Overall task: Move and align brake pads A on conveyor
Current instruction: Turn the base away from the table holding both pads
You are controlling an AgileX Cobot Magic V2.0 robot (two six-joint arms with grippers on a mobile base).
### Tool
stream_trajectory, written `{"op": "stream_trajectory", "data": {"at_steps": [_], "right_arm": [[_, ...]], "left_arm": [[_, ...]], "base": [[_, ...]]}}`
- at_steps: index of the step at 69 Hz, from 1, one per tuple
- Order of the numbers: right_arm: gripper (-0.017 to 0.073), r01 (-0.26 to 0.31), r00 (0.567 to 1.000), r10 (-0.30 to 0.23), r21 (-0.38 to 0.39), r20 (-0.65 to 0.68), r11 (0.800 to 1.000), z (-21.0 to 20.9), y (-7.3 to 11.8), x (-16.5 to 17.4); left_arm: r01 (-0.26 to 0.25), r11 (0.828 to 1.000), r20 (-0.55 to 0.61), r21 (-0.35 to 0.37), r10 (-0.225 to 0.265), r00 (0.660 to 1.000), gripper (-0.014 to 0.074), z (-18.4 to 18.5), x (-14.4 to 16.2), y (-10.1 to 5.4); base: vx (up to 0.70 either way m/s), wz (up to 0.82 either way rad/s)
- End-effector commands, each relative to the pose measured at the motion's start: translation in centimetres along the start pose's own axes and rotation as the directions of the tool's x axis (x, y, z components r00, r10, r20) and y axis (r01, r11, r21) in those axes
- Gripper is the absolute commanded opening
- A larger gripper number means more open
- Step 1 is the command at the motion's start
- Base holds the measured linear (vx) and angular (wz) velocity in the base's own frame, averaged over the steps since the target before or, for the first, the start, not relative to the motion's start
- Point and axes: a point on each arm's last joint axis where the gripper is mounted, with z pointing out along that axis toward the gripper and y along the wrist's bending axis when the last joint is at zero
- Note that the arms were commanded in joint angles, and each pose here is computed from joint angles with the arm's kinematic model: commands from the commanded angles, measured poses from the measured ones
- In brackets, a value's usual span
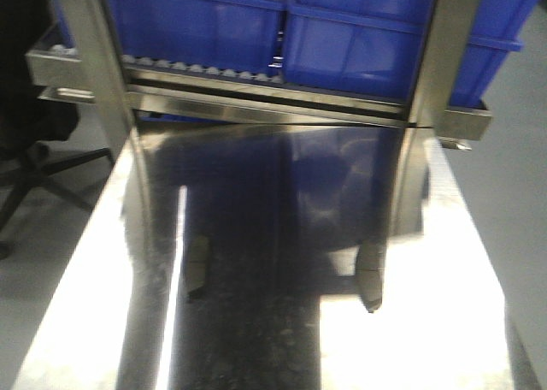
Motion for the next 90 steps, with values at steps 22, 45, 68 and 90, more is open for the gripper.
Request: {"op": "stream_trajectory", "data": {"at_steps": [22,45,68,90], "right_arm": [[-0.0005,0.010,0.993,-0.010,0.002,0.116,1.000,-0.20,-0.01,-1.67],[-0.0005,0.010,0.993,-0.010,0.002,0.116,1.000,-0.20,-0.01,-1.67],[-0.0005,0.010,0.993,-0.010,0.002,0.116,1.000,-0.20,-0.01,-1.67],[-0.0005,0.010,0.993,-0.010,0.002,0.116,1.000,-0.20,-0.01,-1.67]], "left_arm": [[0.009,1.000,0.118,0.017,-0.011,0.993,-0.0006,-0.33,-1.73,-0.21],[0.009,1.000,0.118,0.017,-0.011,0.993,-0.0006,-0.33,-1.73,-0.21],[0.009,1.000,0.118,0.017,-0.011,0.993,-0.0006,-0.33,-1.73,-0.21],[0.009,1.000,0.118,0.017,-0.011,0.993,-0.0006,-0.33,-1.73,-0.21]], "base": [[-0.13,0.86],[-0.17,0.98],[-0.21,0.84],[-0.20,0.90]]}}
